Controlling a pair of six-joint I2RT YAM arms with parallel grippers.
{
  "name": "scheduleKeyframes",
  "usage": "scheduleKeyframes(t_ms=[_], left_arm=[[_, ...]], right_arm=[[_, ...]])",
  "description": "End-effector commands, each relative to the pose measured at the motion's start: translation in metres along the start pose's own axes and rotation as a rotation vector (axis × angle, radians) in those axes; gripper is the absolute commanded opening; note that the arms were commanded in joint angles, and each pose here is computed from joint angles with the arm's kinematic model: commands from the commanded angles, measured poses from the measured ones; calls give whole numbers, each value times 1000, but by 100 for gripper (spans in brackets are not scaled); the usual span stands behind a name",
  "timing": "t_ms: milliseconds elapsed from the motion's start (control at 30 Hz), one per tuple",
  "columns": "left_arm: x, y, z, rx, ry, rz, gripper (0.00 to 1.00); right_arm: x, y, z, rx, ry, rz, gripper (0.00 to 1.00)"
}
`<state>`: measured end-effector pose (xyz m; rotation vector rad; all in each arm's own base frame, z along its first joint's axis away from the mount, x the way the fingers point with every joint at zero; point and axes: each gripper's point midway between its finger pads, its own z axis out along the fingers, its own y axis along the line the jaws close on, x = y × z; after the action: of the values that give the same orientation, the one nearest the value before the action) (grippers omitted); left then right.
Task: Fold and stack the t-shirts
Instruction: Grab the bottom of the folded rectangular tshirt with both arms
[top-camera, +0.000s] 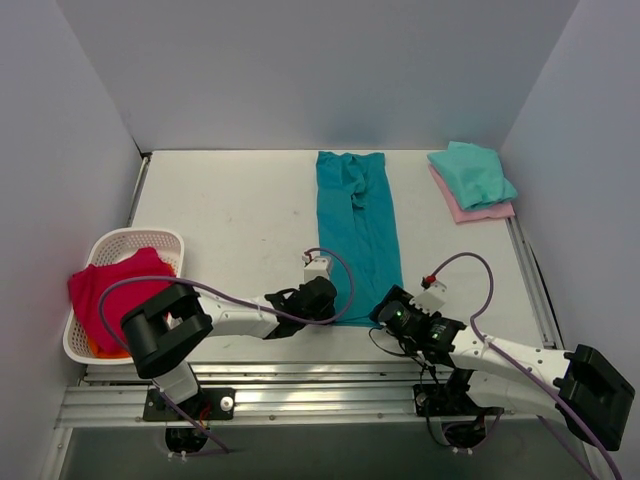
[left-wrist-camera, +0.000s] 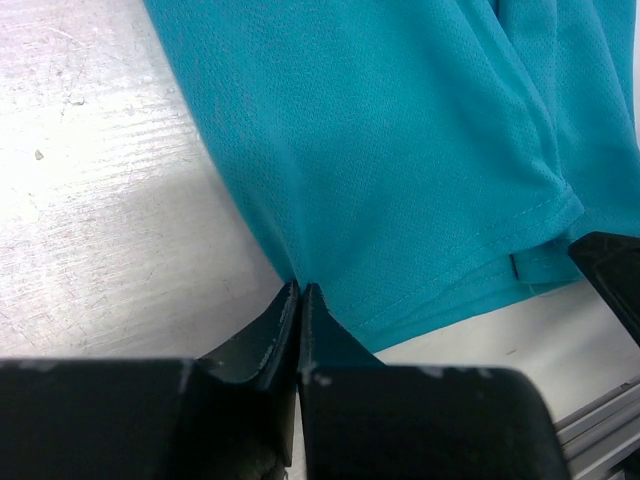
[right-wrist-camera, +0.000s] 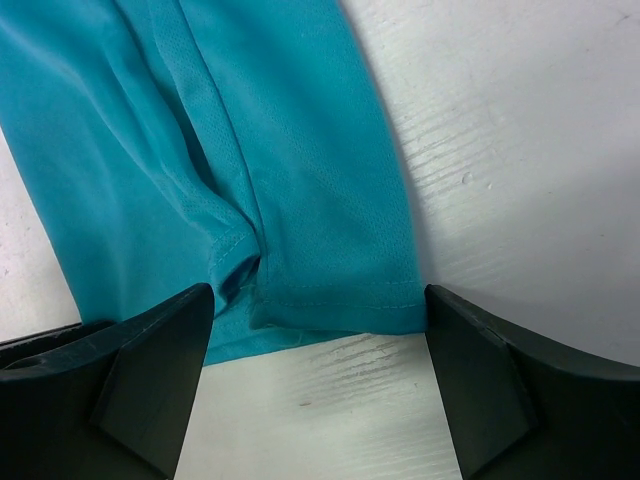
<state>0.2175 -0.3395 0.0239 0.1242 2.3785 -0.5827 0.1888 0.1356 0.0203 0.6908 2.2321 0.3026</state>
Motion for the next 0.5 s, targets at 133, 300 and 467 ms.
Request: scheduleKeyframes(t_ms=[133, 300, 467], left_arm=[[-3, 13, -10, -47, -24, -17, 3], [-6, 33, -19, -118, -57, -32, 3], [-5, 36, -17, -131, -55, -35, 3]], right_arm=[[-7, -10, -1, 48, -55, 9, 80], [-5, -11, 0, 52, -56, 12, 73], [-3, -12, 1, 60, -56, -1, 42]])
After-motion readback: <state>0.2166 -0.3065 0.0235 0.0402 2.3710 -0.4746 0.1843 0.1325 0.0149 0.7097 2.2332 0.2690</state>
